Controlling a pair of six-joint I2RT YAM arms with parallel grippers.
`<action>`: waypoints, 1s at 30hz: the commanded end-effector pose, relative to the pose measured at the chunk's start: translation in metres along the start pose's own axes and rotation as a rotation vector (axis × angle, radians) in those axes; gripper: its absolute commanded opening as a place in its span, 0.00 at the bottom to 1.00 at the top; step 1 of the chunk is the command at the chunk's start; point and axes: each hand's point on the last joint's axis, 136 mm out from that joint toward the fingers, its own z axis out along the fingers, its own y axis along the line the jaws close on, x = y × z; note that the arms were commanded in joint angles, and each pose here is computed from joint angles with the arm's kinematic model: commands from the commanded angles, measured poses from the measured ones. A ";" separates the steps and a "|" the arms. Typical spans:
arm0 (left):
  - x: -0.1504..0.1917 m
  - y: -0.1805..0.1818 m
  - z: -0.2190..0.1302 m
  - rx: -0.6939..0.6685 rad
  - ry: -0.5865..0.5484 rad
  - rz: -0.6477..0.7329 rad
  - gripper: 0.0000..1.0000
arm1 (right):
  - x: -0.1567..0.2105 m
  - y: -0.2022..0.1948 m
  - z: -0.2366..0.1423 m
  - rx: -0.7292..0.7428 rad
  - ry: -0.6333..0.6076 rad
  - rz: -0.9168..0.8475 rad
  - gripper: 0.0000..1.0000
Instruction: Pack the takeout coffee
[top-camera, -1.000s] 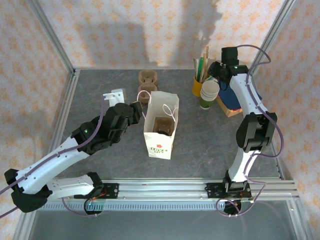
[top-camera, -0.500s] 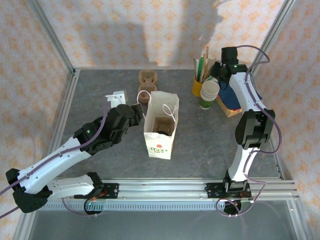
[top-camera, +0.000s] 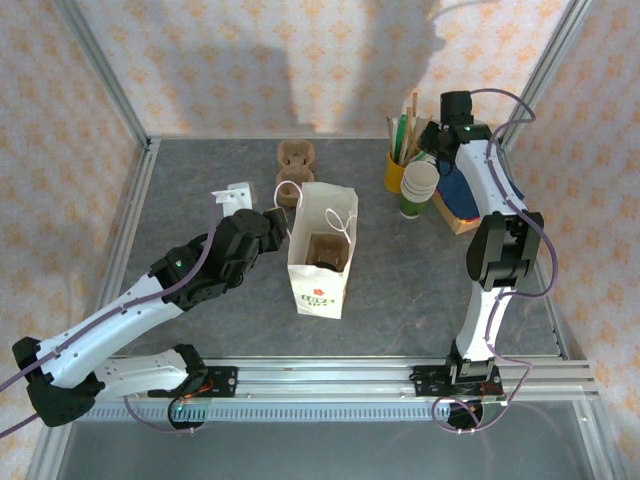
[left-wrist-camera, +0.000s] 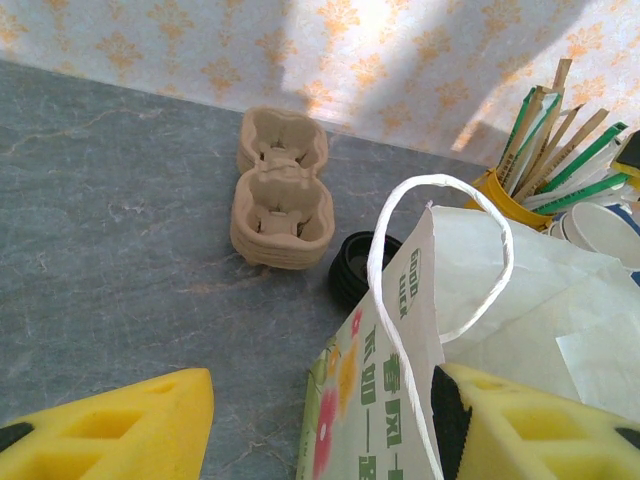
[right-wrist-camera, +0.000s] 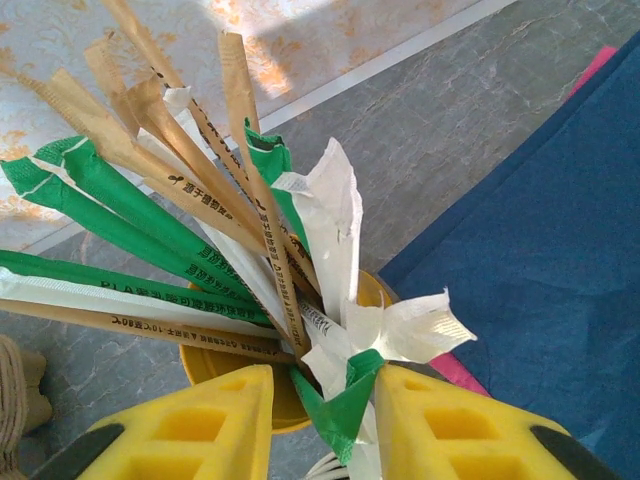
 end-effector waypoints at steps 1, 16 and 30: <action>-0.003 0.002 -0.001 0.007 -0.012 -0.001 0.62 | -0.011 -0.001 -0.006 0.010 -0.022 -0.003 0.31; 0.003 0.002 0.003 0.007 0.001 0.001 0.62 | -0.021 0.007 -0.013 -0.015 -0.048 -0.009 0.10; 0.002 0.002 0.002 0.009 0.000 0.000 0.62 | -0.054 0.049 -0.091 -0.205 -0.141 -0.057 0.00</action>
